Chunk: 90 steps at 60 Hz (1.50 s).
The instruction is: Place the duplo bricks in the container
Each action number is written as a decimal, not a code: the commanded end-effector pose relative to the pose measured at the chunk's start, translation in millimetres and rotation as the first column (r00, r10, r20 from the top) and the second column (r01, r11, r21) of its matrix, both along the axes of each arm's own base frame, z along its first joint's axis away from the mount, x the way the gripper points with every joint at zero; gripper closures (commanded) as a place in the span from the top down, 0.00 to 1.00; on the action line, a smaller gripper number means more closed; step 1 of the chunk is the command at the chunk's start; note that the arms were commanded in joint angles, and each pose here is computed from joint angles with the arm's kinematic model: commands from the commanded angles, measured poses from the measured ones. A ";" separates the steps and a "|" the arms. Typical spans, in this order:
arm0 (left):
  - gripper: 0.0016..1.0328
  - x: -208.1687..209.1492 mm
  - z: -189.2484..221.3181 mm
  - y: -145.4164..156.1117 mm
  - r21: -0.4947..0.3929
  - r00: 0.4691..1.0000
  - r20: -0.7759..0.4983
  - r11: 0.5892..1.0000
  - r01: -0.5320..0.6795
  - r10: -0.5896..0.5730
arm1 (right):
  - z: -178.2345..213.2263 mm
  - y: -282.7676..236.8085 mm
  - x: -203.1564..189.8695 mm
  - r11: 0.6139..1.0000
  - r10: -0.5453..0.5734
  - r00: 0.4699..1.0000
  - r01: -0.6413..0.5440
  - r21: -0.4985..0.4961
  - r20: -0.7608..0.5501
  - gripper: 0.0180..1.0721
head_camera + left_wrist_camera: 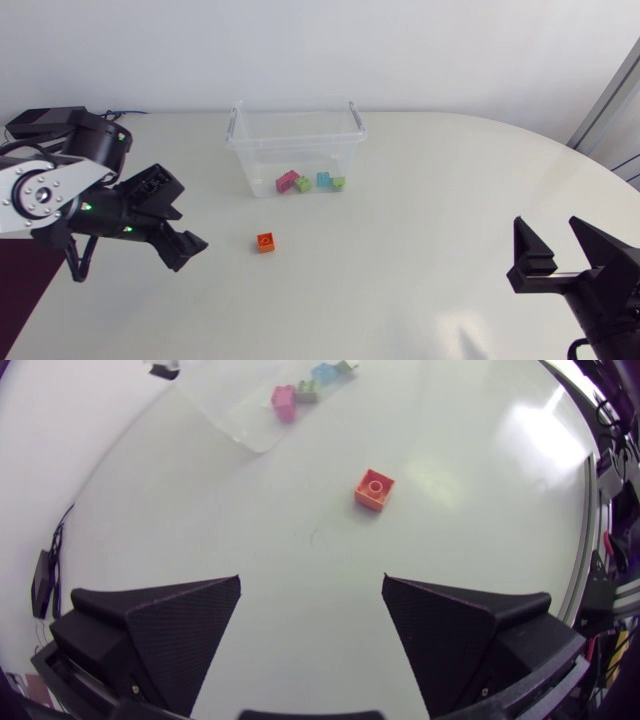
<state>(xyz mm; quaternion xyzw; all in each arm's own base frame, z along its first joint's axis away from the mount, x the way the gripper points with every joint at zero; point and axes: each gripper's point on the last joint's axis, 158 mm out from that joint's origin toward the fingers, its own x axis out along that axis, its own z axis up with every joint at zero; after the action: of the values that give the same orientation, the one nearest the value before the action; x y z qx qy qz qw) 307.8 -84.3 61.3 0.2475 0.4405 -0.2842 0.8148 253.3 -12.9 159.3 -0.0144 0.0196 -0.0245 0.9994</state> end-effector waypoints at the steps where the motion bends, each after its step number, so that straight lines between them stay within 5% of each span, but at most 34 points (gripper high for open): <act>1: 0.96 6.9 0.8 -16.7 0.035 0.992 0.003 0.992 0.122 -0.122 | -11.0 -1.4 0.3 1.000 -0.004 1.000 0.004 -0.015 -0.022 0.96; 34: 0.96 37.3 -54.3 -68.8 0.097 0.923 -0.133 0.922 0.376 -0.362 | -11.0 -0.7 0.4 1.000 -0.001 1.000 0.001 -0.015 -0.022 0.96; 57: 0.96 42.7 -66.4 -106.2 0.092 0.890 -0.151 0.890 0.447 -0.431 | -11.0 -1.0 0.3 1.000 -0.003 1.000 0.002 -0.015 -0.022 0.96; 90: 0.95 40.2 -88.2 -114.9 0.092 0.870 -0.199 0.876 0.474 -0.451 | -11.0 -1.0 0.3 1.000 -0.003 1.000 0.002 -0.015 -0.022 0.96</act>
<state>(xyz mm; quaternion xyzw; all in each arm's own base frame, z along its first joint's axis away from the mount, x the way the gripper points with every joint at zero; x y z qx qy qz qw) 346.8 -192.9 -20.9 0.3666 0.4587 -0.4471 0.6748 253.3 -12.9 159.3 -0.0144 0.0196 -0.0245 0.9994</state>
